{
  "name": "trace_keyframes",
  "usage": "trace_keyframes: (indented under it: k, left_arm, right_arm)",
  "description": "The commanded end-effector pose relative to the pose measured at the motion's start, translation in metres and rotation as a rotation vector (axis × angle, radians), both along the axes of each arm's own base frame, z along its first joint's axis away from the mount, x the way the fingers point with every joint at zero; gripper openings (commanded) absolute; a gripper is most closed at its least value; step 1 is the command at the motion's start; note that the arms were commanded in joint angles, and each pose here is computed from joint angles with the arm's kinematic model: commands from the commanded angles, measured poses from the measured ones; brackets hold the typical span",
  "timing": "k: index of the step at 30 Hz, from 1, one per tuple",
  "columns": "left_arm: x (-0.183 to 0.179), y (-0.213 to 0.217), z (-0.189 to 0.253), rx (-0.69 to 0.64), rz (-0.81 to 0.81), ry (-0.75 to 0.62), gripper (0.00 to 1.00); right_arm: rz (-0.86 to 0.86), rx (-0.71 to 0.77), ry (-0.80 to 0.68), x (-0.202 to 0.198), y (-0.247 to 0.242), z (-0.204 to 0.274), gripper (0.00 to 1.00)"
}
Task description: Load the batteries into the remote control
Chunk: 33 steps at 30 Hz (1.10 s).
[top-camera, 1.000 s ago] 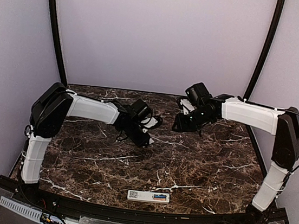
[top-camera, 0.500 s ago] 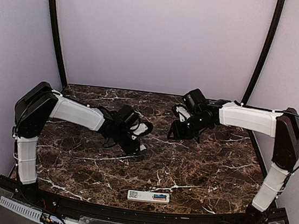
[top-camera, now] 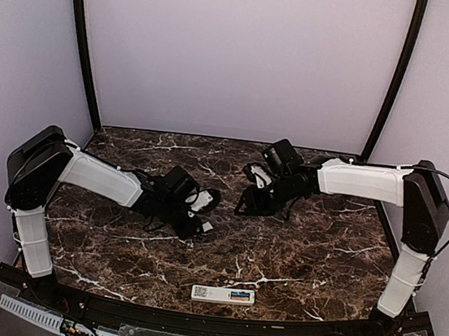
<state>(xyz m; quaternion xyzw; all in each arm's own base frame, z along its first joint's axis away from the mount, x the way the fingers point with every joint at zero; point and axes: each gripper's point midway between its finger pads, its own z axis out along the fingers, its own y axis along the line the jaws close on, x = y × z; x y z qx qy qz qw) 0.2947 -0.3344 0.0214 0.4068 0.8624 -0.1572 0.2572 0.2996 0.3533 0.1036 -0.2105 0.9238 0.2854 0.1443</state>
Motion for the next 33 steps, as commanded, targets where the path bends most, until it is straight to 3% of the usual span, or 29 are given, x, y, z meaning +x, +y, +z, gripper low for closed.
trace_keyframes:
  k: [1, 13, 18, 29, 33]
  left_arm:
    - [-0.026, 0.017, -0.012, 0.068, 0.004, 0.073, 0.11]
    - [-0.107, 0.051, -0.024, 0.232, 0.146, 0.319, 0.15]
    - [-0.152, 0.058, -0.029, 0.348, 0.152, 0.355, 0.20]
    - [-0.159, 0.079, -0.018, 0.346, 0.222, 0.343, 0.28]
    - [-0.162, 0.078, -0.015, 0.325, 0.194, 0.343, 0.38]
  right_arm:
    - [0.029, 0.015, 0.035, -0.011, 0.014, -0.011, 0.39]
    - [0.046, -0.002, 0.044, -0.022, 0.016, -0.013, 0.39]
    - [0.057, 0.004, 0.039, -0.025, 0.020, -0.008, 0.40]
    - [0.067, -0.002, 0.021, -0.030, 0.021, 0.000, 0.40]
    - [0.082, -0.002, 0.026, -0.035, 0.026, -0.002, 0.40]
